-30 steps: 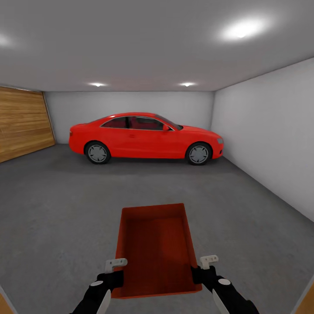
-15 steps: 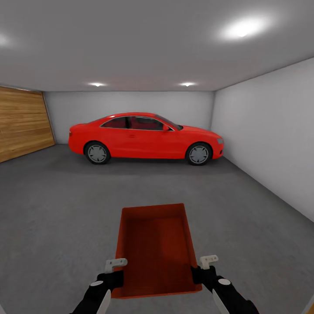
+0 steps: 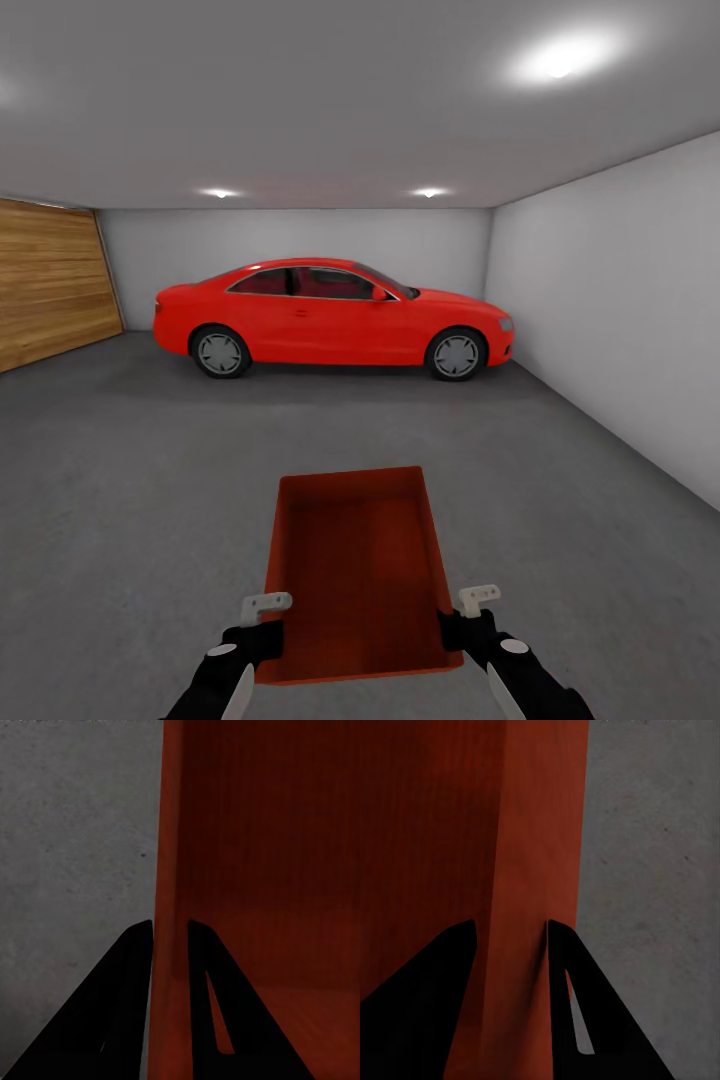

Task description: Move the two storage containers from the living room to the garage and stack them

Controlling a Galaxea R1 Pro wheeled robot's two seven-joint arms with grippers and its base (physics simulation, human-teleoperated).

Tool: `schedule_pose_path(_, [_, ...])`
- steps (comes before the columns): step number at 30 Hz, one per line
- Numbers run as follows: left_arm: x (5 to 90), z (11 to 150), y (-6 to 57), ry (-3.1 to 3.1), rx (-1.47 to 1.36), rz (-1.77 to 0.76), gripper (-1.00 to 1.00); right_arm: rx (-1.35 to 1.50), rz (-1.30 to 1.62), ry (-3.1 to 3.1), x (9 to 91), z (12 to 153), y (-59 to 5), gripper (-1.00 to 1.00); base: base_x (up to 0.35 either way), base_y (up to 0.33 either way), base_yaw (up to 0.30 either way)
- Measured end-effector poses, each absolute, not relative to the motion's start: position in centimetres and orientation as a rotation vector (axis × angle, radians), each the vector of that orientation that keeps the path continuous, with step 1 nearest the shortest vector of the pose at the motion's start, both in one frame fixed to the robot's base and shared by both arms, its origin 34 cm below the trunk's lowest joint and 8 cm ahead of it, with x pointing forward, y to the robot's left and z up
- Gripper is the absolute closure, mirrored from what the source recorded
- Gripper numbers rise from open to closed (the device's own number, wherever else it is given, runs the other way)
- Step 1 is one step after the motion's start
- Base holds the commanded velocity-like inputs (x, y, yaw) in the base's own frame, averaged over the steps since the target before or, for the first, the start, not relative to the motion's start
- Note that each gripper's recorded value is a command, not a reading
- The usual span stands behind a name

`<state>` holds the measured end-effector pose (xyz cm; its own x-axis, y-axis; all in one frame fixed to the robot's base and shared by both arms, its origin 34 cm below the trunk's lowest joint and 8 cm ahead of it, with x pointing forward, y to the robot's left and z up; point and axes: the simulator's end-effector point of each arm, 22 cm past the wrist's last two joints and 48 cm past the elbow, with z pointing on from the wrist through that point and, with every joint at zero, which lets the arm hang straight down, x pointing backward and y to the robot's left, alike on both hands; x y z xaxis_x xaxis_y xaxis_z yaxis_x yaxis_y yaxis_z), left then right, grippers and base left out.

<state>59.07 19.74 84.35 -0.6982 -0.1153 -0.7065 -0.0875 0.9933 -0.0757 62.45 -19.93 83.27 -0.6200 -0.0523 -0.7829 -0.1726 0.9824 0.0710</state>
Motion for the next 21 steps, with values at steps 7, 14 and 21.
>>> schedule_pose_path(7, [59.08, 84.36, 19.74, 2.347, -0.140, -0.046, 1.00, -0.156, 0.174, 2.237, 62.46, 83.27, -19.93, 1.00, 0.001, 0.000, 0.000])
schedule_pose_path(14, [59.08, 84.36, 19.74, 2.347, -0.141, -0.046, 1.00, -0.157, 0.174, 2.237, 62.47, 83.28, -19.93, 1.00, 0.011, 0.007, 0.000])
schedule_pose_path(21, [59.08, 84.37, 19.75, 2.347, -0.140, -0.046, 1.00, -0.156, 0.174, 2.237, 62.46, 83.29, -19.93, 1.00, 0.095, 0.080, 0.000])
